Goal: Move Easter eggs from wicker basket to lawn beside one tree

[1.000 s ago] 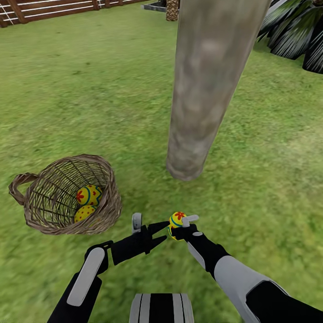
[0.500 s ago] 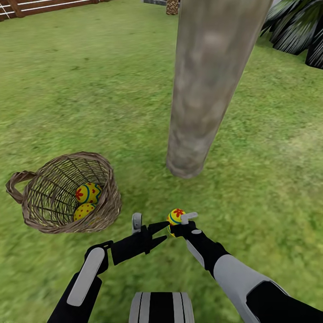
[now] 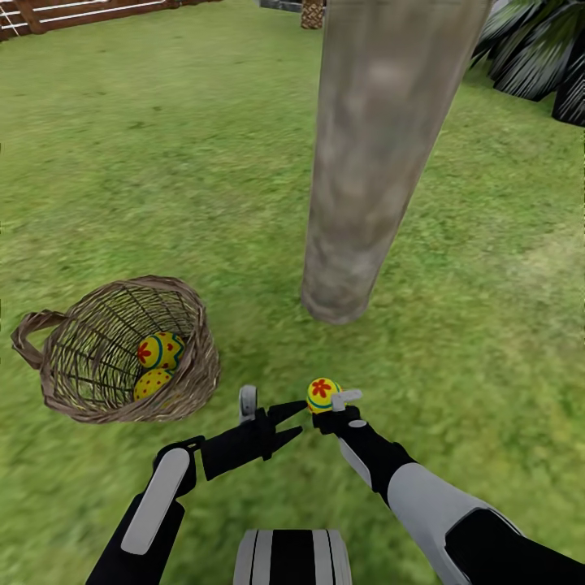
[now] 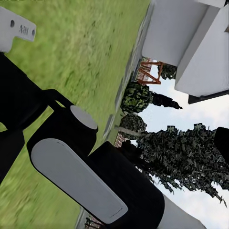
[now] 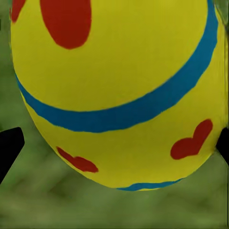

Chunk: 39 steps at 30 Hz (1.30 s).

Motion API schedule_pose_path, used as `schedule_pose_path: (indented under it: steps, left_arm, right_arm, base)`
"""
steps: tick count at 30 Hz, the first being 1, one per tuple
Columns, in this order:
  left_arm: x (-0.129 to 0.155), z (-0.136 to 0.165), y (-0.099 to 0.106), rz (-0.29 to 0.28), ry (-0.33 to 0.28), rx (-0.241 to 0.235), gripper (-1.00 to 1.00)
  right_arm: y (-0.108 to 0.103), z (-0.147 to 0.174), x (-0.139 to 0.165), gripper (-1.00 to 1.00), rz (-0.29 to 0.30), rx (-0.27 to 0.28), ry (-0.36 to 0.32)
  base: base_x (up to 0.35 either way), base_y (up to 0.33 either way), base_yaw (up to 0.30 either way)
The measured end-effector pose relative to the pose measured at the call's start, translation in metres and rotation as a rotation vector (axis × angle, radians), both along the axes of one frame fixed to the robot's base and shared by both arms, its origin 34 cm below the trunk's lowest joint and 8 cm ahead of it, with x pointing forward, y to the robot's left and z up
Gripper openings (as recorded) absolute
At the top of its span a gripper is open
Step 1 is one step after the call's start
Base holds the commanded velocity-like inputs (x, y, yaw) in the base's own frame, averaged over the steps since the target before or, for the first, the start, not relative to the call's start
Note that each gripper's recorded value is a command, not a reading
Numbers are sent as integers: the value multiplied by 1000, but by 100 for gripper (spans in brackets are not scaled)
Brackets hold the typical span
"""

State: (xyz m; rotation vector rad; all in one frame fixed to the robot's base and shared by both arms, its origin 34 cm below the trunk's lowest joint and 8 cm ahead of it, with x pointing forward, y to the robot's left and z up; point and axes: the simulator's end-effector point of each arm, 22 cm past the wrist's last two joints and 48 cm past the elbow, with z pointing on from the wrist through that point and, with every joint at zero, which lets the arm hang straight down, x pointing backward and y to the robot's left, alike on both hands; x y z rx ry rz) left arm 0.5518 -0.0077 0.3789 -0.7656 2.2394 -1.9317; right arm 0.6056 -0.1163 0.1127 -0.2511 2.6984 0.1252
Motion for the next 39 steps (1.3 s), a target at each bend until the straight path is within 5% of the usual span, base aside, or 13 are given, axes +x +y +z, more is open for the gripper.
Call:
schedule_pose_path:
  steps: [6,18,22,27,31,39]
  left_arm:
    - [6,19,0,19,-19,-39,100]
    - [10,44,0,19,-66,-43,100]
    - [11,52,0,18,-82,-43,100]
    - [13,66,0,18,-102,-57,100]
    - [14,77,0,20,-118,-69,100]
    - [16,98,0,21,-152,-86,100]
  right_arm:
    - [0,13,9,100,0,0,-25]
    - [-4,39,25,100,-7,-3,-67]
    - [-8,41,17,100,-12,-12,-22]
    - [-8,43,-1,100,-119,53,113]
    - [-6,60,4,100,-96,135,176]
    - [-42,101,7,100,-104,362,298]
  base:
    - [0,0,0]
    - [0,0,0]
    - [0,0,0]
    - [0,0,0]
    - [0,0,0]
    - [0,0,0]
